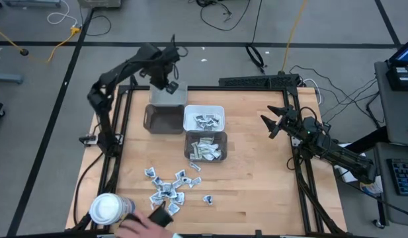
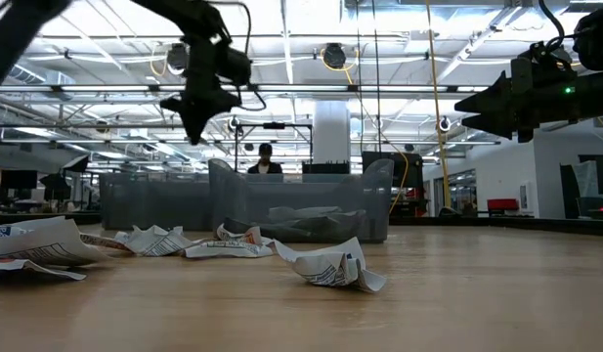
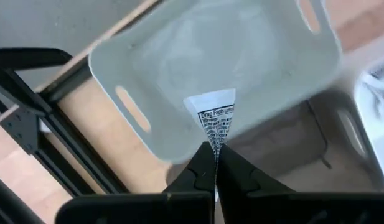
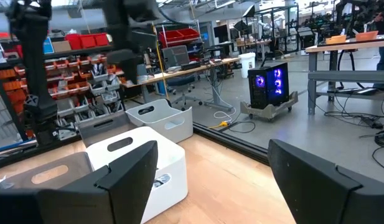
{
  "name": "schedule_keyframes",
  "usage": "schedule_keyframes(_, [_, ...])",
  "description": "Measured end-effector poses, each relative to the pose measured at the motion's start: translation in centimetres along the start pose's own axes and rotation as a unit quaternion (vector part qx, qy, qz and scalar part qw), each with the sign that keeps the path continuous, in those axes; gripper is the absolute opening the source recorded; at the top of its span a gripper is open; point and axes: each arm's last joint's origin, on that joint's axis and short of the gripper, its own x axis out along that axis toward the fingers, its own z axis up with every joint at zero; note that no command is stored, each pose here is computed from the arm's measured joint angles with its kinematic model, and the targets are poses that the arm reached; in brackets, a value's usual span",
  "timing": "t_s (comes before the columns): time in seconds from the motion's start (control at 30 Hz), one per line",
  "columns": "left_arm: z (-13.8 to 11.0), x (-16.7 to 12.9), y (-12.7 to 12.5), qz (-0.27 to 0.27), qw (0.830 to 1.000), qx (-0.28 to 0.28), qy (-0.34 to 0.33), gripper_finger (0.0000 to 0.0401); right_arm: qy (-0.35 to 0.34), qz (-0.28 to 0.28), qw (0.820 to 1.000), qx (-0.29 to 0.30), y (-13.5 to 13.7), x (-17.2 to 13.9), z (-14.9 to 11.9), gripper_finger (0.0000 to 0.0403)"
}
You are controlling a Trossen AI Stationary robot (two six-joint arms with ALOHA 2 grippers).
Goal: Pick & Place First Aid Supplies
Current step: Put the orange ointment pack into the gray bin
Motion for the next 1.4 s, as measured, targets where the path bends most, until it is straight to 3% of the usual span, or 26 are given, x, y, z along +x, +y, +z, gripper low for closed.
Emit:
schedule_keyframes(0.47, [5.4, 9.0, -1.1, 0.036, 0.999, 0.003, 0.040, 0.0001, 0.000, 0.000, 1.000, 0.000, 0.0, 0.0, 0.0, 0.0297])
schedule_keyframes(0.67, [5.6, 10.1, -1.4, 0.013, 0.998, 0.003, 0.059, 0.0008, 0.000, 0.000, 1.000, 0.000, 0.0, 0.0, 0.0, 0.0297])
schedule_keyframes(0.8, [5.8, 10.1, -1.4, 0.011, 0.999, 0.009, 0.052, 0.0060, 0.000, 0.000, 1.000, 0.000, 0.0, 0.0, 0.0, 0.0297])
schedule_keyframes(1.03, [5.8, 10.1, -1.2, 0.036, 0.998, 0.004, 0.049, 0.0197, -0.001, 0.000, 1.000, 0.000, 0.0, 0.0, 0.0, 0.0297])
schedule_keyframes(1.17, [4.7, 8.3, -1.0, 0.038, 0.997, 0.020, 0.056, 0.0257, 0.000, 0.000, 1.000, 0.000, 0.0, 0.0, 0.0, 0.0297])
schedule_keyframes(1.3, [2.8, 4.5, -1.7, 0.030, 0.997, 0.075, 0.021, 0.0294, -0.001, 0.001, 1.000, 0.000, 0.0, 0.0, 0.0, 0.0297])
schedule_keyframes(1.4, [0.7, 1.7, -2.8, 0.032, 0.987, 0.160, 0.005, 0.0309, -0.001, 0.001, 1.000, 0.000, 0.0, 0.0, 0.0, 0.0297])
